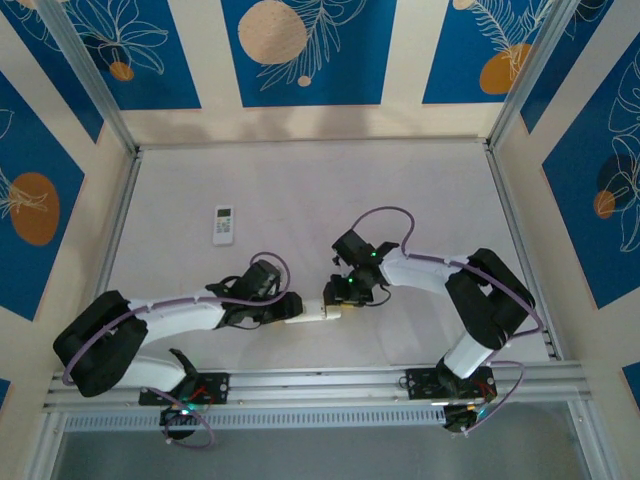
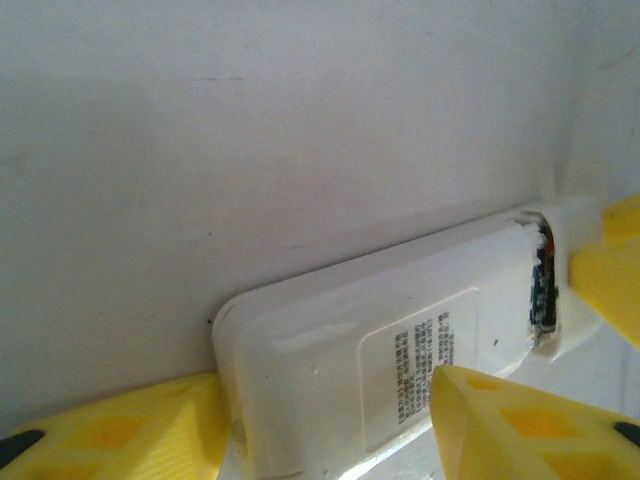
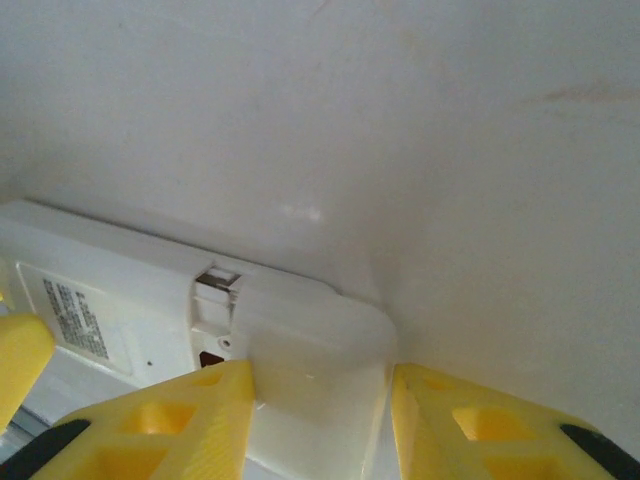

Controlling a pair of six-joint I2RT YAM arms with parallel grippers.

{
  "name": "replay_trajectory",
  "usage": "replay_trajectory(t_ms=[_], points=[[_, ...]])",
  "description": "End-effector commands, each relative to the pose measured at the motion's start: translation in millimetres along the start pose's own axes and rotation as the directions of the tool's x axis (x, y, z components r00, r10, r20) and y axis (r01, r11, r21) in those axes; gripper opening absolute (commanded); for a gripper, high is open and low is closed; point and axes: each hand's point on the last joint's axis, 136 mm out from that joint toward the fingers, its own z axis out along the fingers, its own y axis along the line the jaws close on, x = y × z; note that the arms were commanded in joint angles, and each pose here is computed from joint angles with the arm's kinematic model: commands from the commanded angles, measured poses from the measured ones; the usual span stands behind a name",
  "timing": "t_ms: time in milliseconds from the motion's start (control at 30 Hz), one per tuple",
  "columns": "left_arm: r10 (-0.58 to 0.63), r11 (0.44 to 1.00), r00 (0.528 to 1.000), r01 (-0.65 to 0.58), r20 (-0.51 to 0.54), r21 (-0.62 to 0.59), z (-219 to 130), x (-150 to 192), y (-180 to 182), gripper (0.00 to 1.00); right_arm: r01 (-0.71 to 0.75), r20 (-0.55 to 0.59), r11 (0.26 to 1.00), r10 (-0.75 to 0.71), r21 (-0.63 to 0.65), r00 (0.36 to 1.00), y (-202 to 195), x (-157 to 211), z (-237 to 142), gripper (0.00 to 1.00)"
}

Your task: Load the batteries into the remote control

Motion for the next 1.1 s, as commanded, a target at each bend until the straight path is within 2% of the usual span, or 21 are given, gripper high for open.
replay_trajectory(t_ms=[0,300,567,867,1067], points=[[-0.003,0.997,0.998,0.007,-0.056,0.081,14,18,-14,0.52,-0.083,-0.078,0.995,0.087,0.058,0.993,-13,31,1,0.42],[0.004,0.999,0.999,-0.002,-0.042,0.046,16,20,-8,0.38,-0.167,-0.032,0.986,0.168,0.025,0.985,-8,35,-10,0.41],[0.034,0.998,0.998,-0.032,-0.043,0.049,17,21,-10,0.37,-0.141,-0.005,0.987,0.141,0.079,0.990,-18,31,-1,0.41],[0.062,0.998,0.998,-0.061,-0.023,0.014,13,18,-5,0.39,-0.103,0.043,0.994,0.104,-0.020,0.994,4,15,-22,0.42],[0.067,0.998,0.997,-0.067,-0.025,0.010,13,18,-4,0.39,-0.120,0.032,0.993,0.120,0.003,0.992,-5,13,-14,0.42]])
